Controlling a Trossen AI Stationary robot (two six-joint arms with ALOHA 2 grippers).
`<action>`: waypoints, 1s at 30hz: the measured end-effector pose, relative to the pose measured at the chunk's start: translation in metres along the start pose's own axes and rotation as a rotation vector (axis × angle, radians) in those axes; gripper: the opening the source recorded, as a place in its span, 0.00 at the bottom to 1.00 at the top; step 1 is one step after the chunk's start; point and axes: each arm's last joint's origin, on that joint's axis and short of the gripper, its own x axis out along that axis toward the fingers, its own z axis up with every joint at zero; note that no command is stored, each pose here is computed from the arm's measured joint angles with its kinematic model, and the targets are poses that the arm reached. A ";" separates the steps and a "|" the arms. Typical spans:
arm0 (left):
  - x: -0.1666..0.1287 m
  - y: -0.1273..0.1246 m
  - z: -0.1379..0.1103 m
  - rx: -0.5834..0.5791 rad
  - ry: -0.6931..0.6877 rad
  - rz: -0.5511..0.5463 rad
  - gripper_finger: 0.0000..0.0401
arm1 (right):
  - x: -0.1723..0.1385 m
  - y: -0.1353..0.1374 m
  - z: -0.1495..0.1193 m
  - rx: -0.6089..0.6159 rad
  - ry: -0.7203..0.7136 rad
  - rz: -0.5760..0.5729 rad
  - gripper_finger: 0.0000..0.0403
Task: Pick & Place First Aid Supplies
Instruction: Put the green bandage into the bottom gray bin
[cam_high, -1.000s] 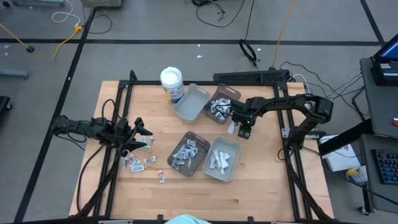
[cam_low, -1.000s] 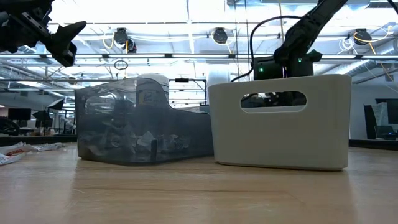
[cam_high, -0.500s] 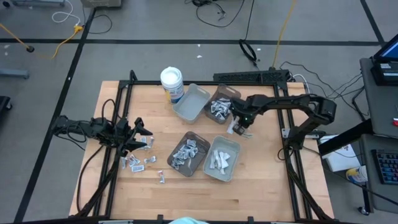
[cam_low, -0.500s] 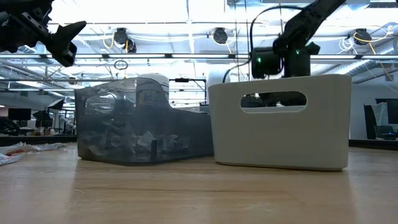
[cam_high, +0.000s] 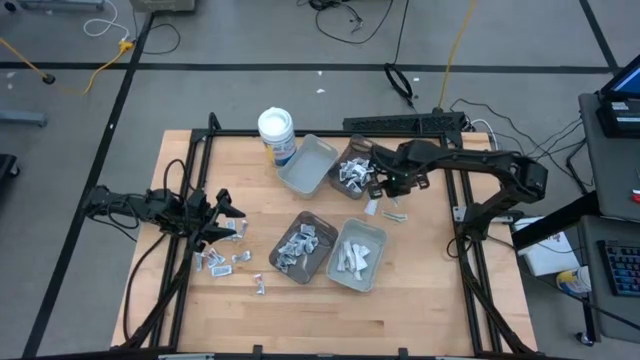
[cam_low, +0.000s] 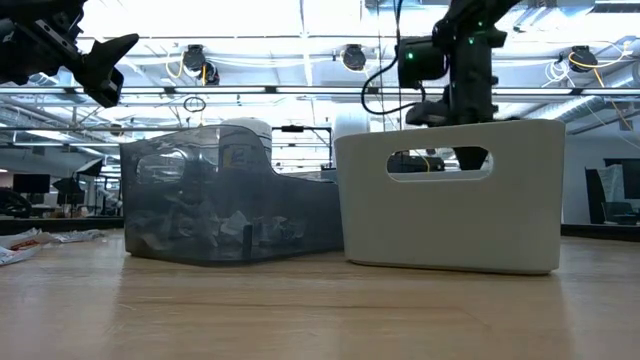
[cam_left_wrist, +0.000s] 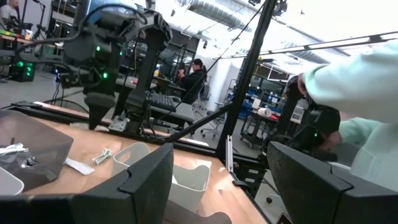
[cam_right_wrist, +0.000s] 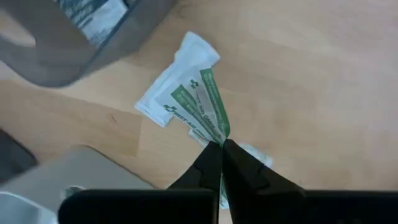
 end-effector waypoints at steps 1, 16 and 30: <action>0.000 0.000 0.000 0.000 0.000 0.000 0.66 | -0.004 0.000 0.000 0.032 0.004 -0.007 0.00; 0.000 0.000 0.000 0.000 0.000 0.000 0.66 | -0.052 0.024 -0.027 0.229 -0.001 0.009 0.00; 0.000 0.000 0.000 0.000 0.000 0.000 0.66 | -0.035 0.080 -0.106 0.137 0.016 0.138 0.00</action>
